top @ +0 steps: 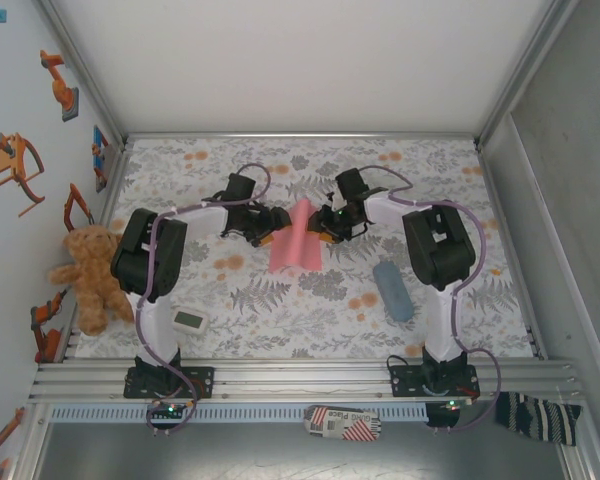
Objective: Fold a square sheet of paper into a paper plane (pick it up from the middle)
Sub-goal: First fold in half a square sheet of paper at the center of the table.
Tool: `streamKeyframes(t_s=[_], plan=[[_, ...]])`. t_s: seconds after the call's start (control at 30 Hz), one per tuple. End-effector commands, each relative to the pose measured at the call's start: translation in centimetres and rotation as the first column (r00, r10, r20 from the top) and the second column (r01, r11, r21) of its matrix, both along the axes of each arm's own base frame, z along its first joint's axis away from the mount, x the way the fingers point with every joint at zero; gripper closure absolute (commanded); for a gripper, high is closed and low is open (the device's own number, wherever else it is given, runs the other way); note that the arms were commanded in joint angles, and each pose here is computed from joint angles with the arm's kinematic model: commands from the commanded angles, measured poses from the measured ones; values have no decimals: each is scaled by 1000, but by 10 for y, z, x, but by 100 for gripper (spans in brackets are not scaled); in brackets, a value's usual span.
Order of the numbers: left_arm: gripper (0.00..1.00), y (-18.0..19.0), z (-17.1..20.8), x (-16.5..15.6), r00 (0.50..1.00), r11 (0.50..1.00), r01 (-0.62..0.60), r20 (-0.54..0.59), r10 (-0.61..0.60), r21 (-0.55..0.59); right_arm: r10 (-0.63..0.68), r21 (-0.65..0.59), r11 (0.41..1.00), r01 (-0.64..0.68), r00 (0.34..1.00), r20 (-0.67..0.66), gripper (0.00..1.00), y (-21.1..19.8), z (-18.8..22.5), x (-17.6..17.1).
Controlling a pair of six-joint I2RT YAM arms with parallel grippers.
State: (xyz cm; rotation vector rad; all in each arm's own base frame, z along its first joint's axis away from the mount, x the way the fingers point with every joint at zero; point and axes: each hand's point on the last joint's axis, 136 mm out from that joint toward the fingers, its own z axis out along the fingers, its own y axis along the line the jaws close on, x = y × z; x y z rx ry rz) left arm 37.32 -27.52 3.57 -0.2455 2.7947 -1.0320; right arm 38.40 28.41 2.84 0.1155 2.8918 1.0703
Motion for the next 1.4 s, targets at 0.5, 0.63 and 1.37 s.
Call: streamKeyframes(t_s=[0.5, 0.63, 1.37], plan=[[0, -7, 3, -10, 999, 997, 39, 24, -38, -70, 16, -19, 1000, -17, 998, -59, 56, 12, -27, -11], [5, -2, -11, -16, 998, 999, 51, -25, -50, 6, 8, 11, 1000, -8, 998, -61, 56, 16, -25, -10], [34, 21, -32, -20, 993, 964, 103, -74, -87, 244, -55, 60, 997, 52, 998, 42, 57, 9, 15, 1]])
